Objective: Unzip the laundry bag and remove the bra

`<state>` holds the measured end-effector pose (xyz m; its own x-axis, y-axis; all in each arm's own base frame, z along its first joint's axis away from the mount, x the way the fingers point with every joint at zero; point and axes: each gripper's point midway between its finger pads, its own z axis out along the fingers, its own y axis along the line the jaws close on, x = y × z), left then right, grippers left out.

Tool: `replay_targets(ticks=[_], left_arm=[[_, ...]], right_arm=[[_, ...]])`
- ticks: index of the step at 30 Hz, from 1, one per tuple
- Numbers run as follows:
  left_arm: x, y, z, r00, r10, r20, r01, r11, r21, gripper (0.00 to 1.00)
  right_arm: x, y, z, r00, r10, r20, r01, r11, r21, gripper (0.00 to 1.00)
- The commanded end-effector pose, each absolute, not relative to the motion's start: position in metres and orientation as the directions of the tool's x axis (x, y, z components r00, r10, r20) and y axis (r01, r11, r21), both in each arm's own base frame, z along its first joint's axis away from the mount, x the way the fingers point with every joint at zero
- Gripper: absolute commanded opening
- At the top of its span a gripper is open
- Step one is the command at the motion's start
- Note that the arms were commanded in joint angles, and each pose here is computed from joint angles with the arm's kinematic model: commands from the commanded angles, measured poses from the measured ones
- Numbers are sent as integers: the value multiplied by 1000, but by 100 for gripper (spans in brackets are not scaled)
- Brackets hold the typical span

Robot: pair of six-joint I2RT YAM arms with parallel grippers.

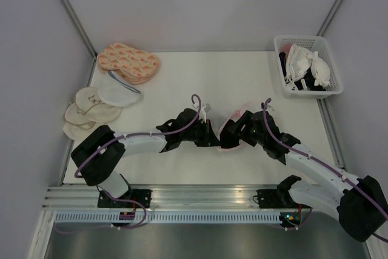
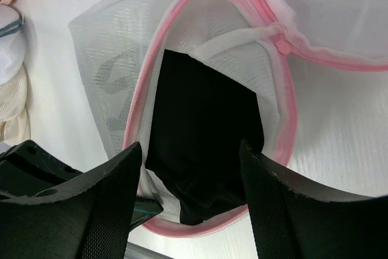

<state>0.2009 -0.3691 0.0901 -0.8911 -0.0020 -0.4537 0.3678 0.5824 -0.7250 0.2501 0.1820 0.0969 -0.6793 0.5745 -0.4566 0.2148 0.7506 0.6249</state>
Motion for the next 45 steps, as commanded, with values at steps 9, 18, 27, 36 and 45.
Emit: replay_targets(ticks=[9, 18, 27, 36, 45], left_arm=[[198, -392, 109, -889, -76, -452, 349, 528, -774, 9], [191, -398, 101, -901, -64, -430, 339, 517, -786, 8], [187, -398, 97, -904, -58, -425, 338, 514, -789, 7], [193, -387, 89, -891, -70, -448, 334, 569, -751, 7], [208, -368, 84, -879, -95, -467, 314, 622, -717, 6]], right_arm=[[230, 176, 64, -717, 567, -404, 256, 754, 604, 66], [230, 180, 57, -720, 566, -402, 238, 745, 623, 50], [236, 194, 58, -748, 536, -392, 198, 744, 638, 0], [229, 176, 123, -716, 463, -523, 80, 798, 597, 1], [238, 131, 216, -538, 454, -711, 62, 862, 504, 0]])
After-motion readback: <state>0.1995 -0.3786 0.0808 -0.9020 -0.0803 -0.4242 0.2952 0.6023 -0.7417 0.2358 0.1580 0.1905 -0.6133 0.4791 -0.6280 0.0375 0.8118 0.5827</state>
